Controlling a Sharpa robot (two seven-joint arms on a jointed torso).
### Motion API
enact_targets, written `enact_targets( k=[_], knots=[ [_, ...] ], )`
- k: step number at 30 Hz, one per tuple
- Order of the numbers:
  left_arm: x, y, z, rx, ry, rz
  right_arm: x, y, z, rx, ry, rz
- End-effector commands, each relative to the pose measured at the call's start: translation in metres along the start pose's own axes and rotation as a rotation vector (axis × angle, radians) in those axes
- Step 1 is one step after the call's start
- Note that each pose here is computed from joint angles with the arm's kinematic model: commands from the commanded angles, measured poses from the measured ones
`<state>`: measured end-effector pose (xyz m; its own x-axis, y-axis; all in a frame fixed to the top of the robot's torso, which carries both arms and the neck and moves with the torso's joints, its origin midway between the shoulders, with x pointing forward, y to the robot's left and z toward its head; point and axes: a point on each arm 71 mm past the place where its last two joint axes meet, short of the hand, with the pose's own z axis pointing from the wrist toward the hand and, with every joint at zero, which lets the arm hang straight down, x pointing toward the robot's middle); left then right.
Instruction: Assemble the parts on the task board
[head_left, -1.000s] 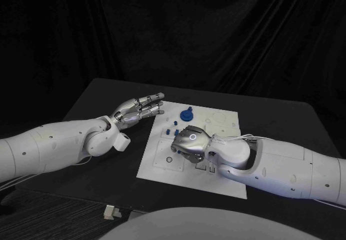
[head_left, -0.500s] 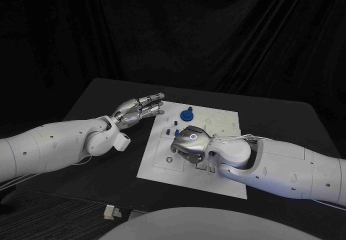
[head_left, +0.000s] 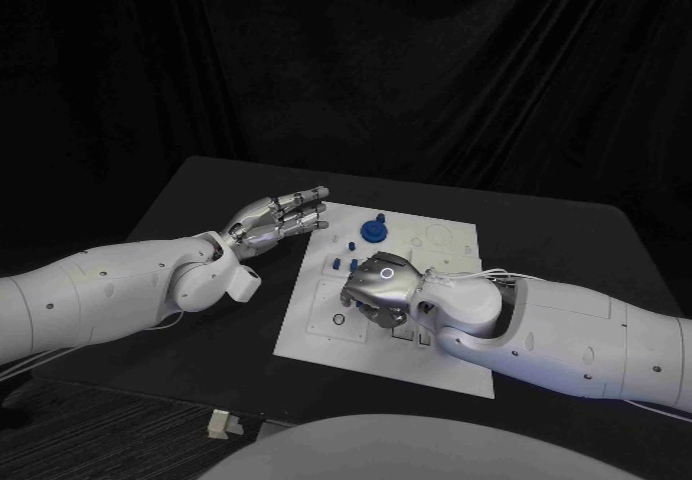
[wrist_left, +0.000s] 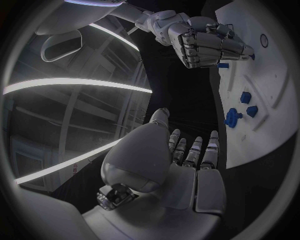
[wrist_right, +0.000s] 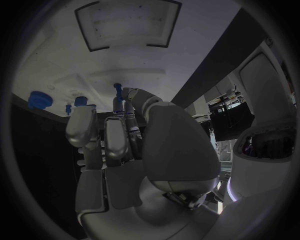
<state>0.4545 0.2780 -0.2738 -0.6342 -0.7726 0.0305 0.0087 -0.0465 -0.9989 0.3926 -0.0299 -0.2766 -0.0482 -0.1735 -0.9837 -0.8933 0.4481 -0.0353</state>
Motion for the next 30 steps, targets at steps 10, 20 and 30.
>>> enact_targets(
  k=[10, 20, 30],
  knots=[
    [0.0018, 0.0001, 0.0008, 0.006, 0.008, -0.013, 0.0031, 0.0003, 0.0, 0.006, 0.026, 0.051],
    [0.0018, 0.0004, 0.0007, 0.003, 0.008, -0.014, 0.0049, -0.0019, 0.0, 0.016, 0.039, 0.056],
    [0.0021, 0.0009, 0.0009, 0.001, 0.01, -0.015, 0.0066, -0.0045, -0.0005, 0.031, 0.043, 0.056]
  ],
)
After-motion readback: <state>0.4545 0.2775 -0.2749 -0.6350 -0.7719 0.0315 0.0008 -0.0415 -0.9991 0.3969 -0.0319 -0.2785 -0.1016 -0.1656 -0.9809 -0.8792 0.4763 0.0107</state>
